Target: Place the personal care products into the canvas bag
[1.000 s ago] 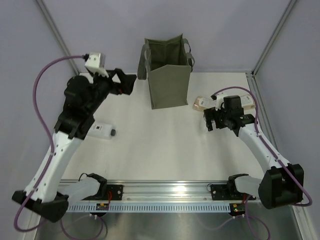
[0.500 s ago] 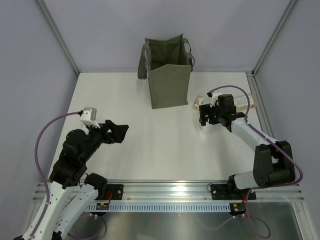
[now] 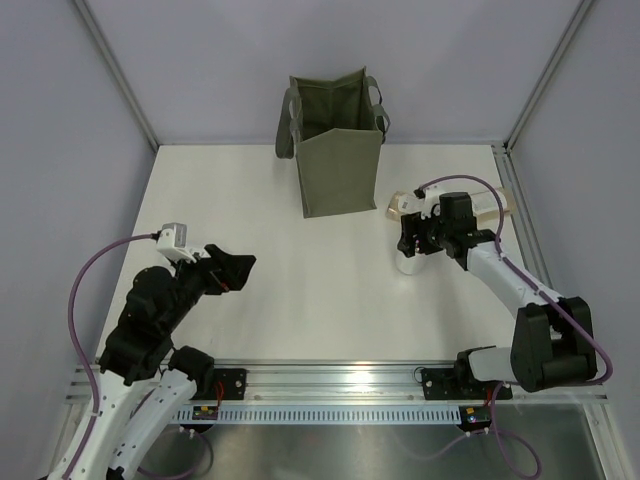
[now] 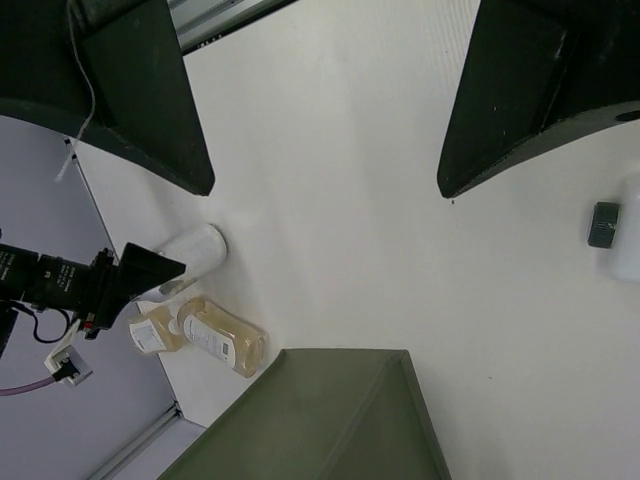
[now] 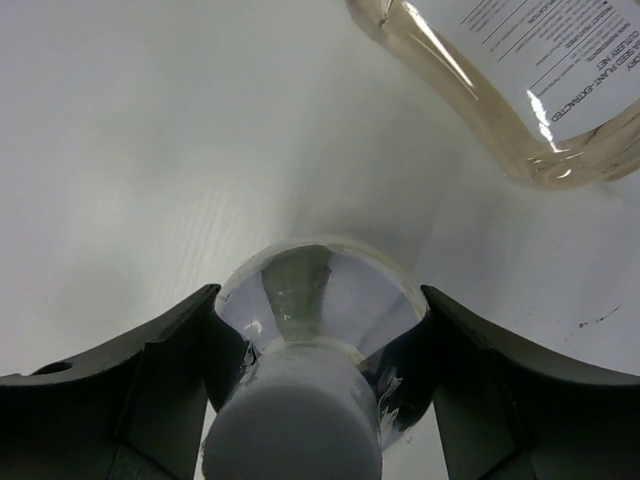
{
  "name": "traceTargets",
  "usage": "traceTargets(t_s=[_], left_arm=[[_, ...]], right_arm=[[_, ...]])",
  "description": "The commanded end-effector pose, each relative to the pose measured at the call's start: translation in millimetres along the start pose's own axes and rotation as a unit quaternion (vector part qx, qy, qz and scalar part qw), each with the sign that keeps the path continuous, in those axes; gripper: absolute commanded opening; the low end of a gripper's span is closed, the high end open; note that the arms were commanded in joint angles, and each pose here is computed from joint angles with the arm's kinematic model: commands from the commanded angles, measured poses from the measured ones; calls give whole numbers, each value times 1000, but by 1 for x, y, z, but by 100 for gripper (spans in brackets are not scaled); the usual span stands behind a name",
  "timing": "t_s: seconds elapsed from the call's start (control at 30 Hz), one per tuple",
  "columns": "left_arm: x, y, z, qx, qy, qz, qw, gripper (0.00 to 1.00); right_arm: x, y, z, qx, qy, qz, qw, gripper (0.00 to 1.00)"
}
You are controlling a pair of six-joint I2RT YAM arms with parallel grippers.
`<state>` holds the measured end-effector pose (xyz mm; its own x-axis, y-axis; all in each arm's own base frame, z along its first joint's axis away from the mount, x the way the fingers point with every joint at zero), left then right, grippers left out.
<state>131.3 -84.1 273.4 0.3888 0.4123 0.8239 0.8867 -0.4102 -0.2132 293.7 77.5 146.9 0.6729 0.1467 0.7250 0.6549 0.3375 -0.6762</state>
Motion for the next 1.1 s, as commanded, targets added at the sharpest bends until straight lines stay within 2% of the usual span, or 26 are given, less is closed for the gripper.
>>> traceTargets(t_s=[0.0, 0.17, 0.3, 0.33, 0.37, 0.43, 0.5, 0.53, 0.57, 0.6, 0.63, 0.67, 0.7, 0.73, 0.77, 0.87, 0.9, 0.93, 0.97, 1.07], left_arm=[[5, -1, -3, -4, -14, -18, 1000, 99], [6, -2, -1, 5, -19, -18, 1000, 99], [2, -2, 0, 10, -24, -11, 1000, 99], [4, -1, 2, 20, -25, -15, 999, 99], [3, 0, 4, 26, -26, -16, 999, 99], [3, 1, 5, 31, -25, -15, 999, 99], [3, 3, 7, 40, -24, -16, 999, 99], [3, 4, 8, 42, -24, -17, 999, 99], [3, 5, 9, 47, -22, -16, 999, 99], [2, 6, 10, 51, -22, -16, 998, 99], [0, 8, 12, 56, -22, -13, 998, 99], [-1, 10, 14, 62, -21, -10, 998, 99], [-1, 12, 15, 67, -20, -9, 997, 99], [-2, 13, 16, 73, -21, -8, 997, 99], [-2, 14, 19, 84, -25, -7, 996, 99], [-3, 18, 24, 115, -38, -5, 993, 99], [-3, 21, 26, 125, -44, -3, 991, 99], [-3, 22, 26, 134, -57, -3, 989, 99], [-3, 24, 29, 148, -64, -8, 987, 99], [-6, 31, 34, 170, -86, -6, 982, 99]], right_arm=[[63, -43, 22, 68, -33, -104, 992, 0], [107, -75, 47, 146, 1, -118, 982, 0], [176, -105, 64, 198, 19, -162, 966, 0], [186, -98, 64, 206, 33, -157, 965, 0], [212, -114, 70, 222, 21, -189, 956, 0], [237, -107, 72, 239, 37, -197, 950, 0], [277, -128, 79, 259, 26, -245, 934, 0], [288, -109, 77, 266, 49, -237, 933, 0], [316, -128, 81, 271, 38, -281, 920, 0], [329, -128, 82, 274, 40, -296, 914, 0], [339, -98, 77, 277, 66, -284, 915, 0], [365, -117, 81, 278, 57, -330, 900, 0], [376, -115, 82, 282, 67, -342, 894, 0], [380, -72, 74, 275, 81, -326, 901, 0], [399, -89, 77, 263, 66, -377, 885, 0], [405, -37, 81, 234, 33, -399, 886, 0], [401, -22, 89, 227, 0, -398, 889, 0], [400, -20, 94, 220, -17, -405, 887, 0], [387, 4, 96, 218, -26, -378, 899, 0], [364, 16, 113, 233, -75, -341, 908, 0]])
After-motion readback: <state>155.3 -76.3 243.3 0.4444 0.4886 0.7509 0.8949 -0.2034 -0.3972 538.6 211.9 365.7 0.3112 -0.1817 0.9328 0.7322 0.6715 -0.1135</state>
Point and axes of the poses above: each gripper's point midway between its finger pads, its own y axis out along the fingers, its own z axis along the line the jaws close on, x = y × z, the point moved 7 cm from there along -y, back along the fingers, and after that the axes turned 1 degree about y, right-handed, at the moved point
